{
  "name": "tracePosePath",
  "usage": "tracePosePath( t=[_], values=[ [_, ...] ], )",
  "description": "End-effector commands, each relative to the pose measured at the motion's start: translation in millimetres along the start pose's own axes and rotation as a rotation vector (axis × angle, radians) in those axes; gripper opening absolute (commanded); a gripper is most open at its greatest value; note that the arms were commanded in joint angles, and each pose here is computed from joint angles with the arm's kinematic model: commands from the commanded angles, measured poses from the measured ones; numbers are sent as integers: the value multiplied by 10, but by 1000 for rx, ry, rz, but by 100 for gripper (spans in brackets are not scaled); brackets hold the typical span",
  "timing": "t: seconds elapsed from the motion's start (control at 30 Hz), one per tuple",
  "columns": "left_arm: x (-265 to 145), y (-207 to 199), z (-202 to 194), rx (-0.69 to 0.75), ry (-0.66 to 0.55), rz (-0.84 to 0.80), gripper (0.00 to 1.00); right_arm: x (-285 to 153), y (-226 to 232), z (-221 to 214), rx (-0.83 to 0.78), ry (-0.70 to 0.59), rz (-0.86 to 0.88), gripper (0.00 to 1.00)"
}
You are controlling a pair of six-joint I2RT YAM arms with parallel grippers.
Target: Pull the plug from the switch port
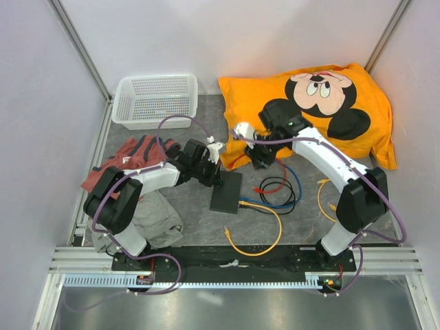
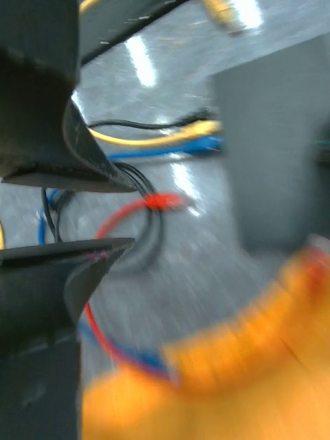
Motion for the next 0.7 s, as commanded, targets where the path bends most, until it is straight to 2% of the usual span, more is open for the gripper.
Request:
tracePosePath(
  t=[0.0,0.07,0.2,0.43,0.67],
  values=[
    [2,77,-131,6,41,67,2,269,239,-514,20,114,64,44],
    [-11,79,-151,10,42,69,2,321,230,-549,21,116,55,50],
    [-31,88,-199,14,47,78,1,456,250,-640,36,136,92,55],
    [-50,82,-181,13,46,80,1,722,251,-678,73,125,158,55],
    [-70,80,-169,17,40,88,2,924,232,-780,77,173,177,55]
  ],
)
Point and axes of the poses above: each gripper's point midway between its finger pads, its own x axis out along the fingers, its own y axis along the line the jaws close on, z = x × y, the point moved 7 cm from there along -x, back along the fingers, and after that the axes turned 5 degrees about -x, right-handed, at the moved point
